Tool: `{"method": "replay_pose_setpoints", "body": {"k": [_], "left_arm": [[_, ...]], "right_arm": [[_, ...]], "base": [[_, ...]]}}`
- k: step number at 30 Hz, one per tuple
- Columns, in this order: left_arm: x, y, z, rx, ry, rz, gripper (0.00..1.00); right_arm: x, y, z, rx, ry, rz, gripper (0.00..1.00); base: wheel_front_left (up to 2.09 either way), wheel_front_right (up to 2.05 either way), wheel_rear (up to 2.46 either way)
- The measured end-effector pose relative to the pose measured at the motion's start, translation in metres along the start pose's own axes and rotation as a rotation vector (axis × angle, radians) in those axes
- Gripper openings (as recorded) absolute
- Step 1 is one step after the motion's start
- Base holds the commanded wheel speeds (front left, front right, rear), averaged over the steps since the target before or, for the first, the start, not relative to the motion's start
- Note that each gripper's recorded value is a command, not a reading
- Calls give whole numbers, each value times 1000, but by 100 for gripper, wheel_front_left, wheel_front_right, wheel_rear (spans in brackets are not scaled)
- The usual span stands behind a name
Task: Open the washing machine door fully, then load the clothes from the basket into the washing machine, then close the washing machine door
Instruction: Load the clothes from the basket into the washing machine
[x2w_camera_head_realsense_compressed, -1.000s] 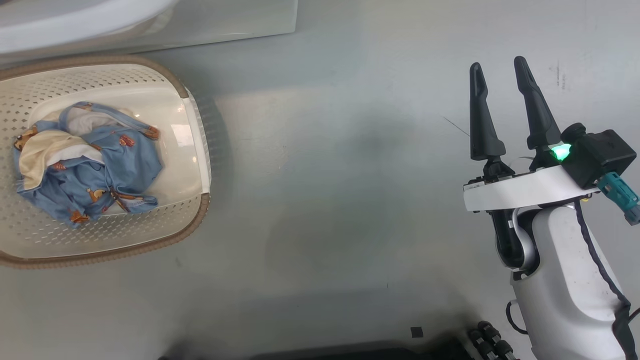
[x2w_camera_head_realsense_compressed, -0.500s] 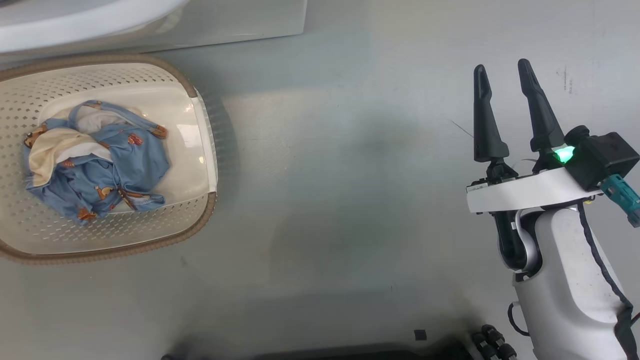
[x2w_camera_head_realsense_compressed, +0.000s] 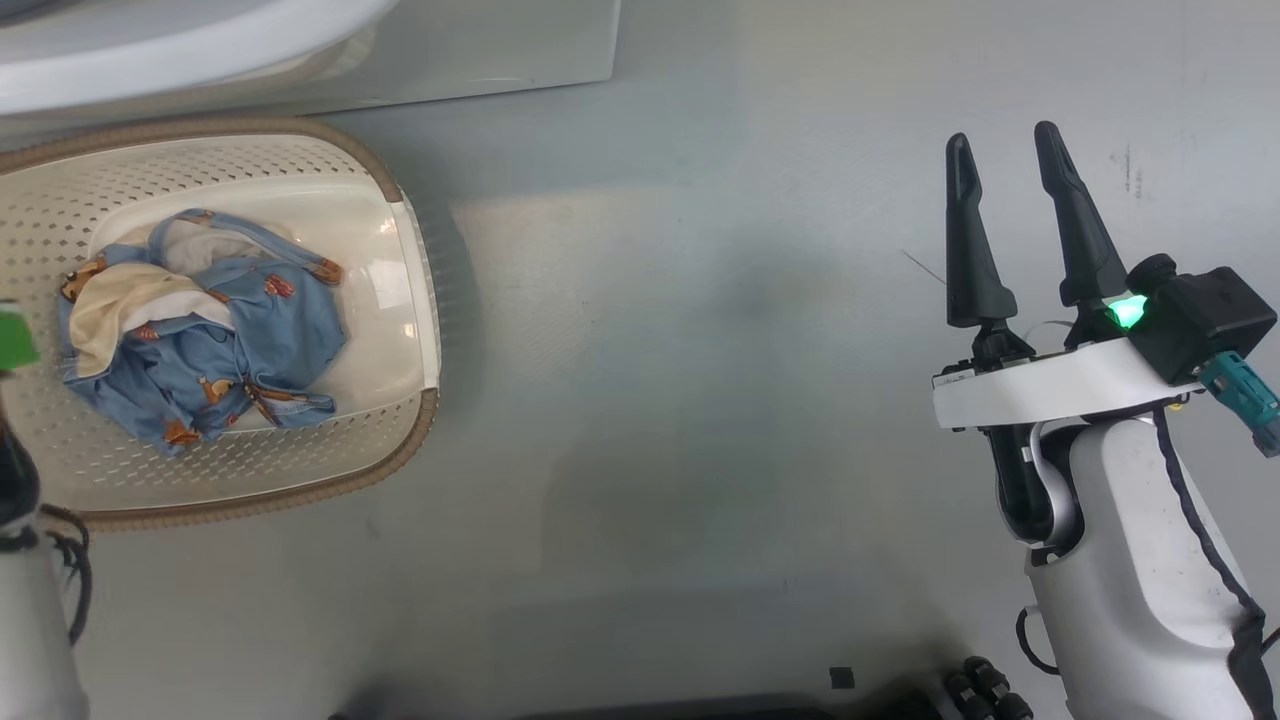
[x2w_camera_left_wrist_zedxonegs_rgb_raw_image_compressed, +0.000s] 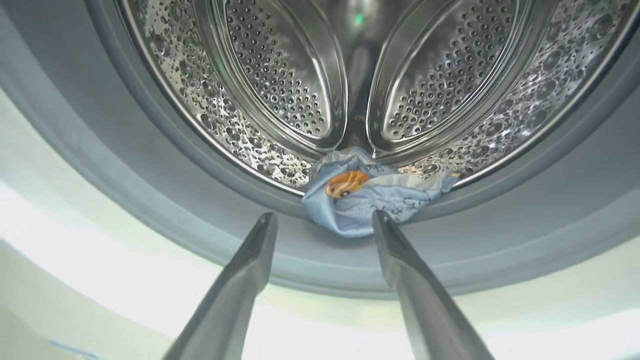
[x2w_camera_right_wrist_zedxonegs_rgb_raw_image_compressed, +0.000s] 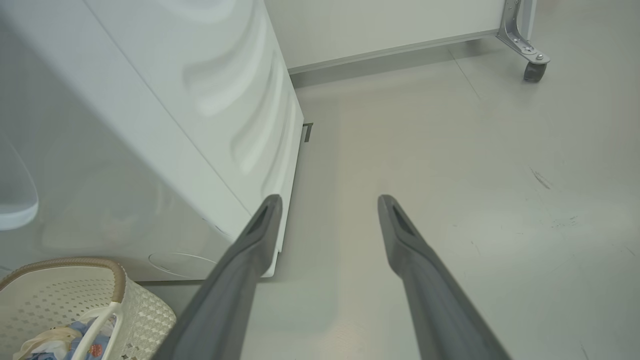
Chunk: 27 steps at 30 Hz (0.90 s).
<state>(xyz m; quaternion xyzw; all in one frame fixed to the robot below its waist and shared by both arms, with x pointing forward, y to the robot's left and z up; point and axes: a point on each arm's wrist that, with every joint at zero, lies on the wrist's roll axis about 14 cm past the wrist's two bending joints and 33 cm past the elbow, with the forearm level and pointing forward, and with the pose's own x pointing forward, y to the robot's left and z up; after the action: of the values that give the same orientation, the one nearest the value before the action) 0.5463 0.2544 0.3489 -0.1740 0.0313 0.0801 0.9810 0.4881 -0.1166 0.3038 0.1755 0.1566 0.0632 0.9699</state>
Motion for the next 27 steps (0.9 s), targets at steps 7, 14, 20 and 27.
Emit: {"method": "replay_pose_setpoints", "body": {"k": [7, 14, 20, 27], "left_arm": [[-30, 5, -26, -13, 82, 39, 100], [-52, -1, -46, -35, 145, 53, 100], [-70, 0, -60, -32, 200, 66, 100], [-94, 4, -81, -22, 289, 83, 100]], "right_arm": [[-1, 0, 1, -1, -1, 2, 100], [-1, -1, 2, -3, -2, 1, 100], [-2, -1, 1, -3, 0, 1, 100], [-3, -2, 1, -5, 3, -1, 100]], "base": [[0, 0, 0], [0, 0, 0], [0, 0, 0], [0, 0, 0]]}}
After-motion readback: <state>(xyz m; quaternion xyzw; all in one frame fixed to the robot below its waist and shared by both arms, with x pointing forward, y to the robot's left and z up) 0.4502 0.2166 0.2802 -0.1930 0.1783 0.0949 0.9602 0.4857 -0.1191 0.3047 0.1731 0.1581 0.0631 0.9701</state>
